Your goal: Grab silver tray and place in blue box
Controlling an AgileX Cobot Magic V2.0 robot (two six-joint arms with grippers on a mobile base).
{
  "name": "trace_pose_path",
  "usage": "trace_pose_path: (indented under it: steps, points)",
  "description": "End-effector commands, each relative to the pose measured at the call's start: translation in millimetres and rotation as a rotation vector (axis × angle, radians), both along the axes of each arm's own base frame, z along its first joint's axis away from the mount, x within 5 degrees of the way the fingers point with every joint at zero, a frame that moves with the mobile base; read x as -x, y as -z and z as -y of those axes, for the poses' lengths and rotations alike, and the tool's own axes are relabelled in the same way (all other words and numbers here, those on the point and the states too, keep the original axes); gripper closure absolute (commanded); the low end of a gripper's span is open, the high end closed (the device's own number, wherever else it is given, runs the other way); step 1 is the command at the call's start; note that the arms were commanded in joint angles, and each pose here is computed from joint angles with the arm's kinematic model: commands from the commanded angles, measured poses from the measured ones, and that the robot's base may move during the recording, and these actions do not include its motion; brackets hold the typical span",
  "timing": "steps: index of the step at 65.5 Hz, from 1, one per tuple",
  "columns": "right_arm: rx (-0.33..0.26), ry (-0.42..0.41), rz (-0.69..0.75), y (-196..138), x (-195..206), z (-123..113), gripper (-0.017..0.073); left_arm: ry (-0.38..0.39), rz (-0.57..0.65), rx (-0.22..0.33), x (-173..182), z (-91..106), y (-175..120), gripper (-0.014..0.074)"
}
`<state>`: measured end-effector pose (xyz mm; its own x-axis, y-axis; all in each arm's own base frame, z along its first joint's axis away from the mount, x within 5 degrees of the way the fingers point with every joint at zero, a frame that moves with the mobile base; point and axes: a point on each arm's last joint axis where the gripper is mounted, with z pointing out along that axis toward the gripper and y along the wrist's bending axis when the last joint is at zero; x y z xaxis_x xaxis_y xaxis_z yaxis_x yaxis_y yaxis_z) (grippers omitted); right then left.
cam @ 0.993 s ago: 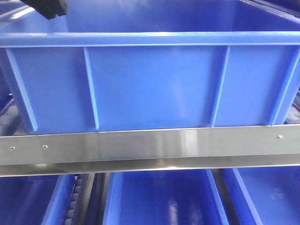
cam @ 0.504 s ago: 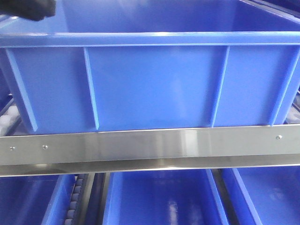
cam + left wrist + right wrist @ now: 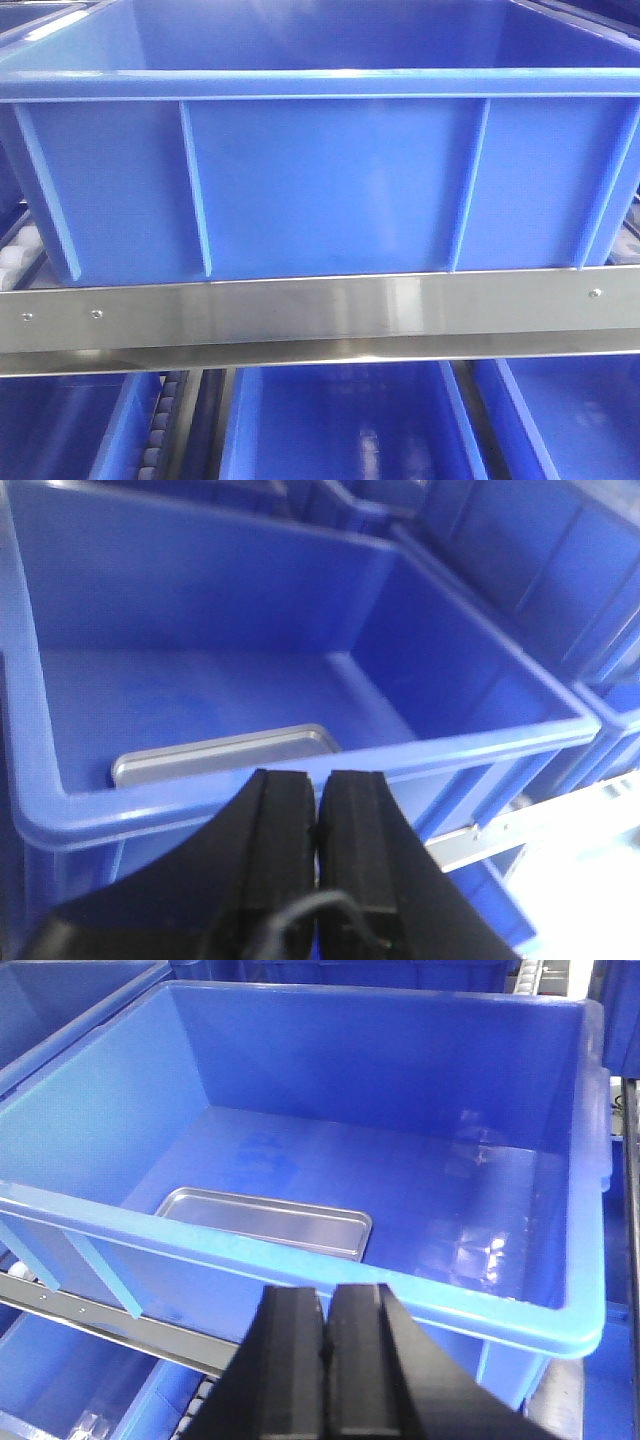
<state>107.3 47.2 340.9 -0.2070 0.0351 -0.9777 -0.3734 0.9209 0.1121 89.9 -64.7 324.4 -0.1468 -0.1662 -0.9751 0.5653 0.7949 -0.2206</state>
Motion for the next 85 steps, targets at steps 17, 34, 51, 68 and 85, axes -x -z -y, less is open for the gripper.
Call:
trace_pose_path:
  steps: [17, 34, 51, 68, 85]
  points:
    - [-0.03, -0.011, 0.132, -18, 1, 0, 0.0507, 0.011, 0.136, 0.093, 12, -7.0, -22, 0.0599]
    - [-0.127, -0.061, 0.342, 10, 9, -2, 0.0507, 0.03, 0.197, 0.023, 21, -11.0, -1, 0.06]
    - [-0.203, -0.084, 0.505, 40, 39, 10, 0.0507, 0.026, 0.167, 0.043, 39, -26.3, 25, 0.06]
    - [-0.201, -0.084, 0.502, 43, 40, 11, 0.0507, 0.027, 0.165, 0.042, 39, -26.2, 29, 0.06]
    - [-0.201, -0.084, 0.502, 43, 40, 11, 0.0507, 0.027, 0.165, 0.042, 39, -26.2, 29, 0.06]
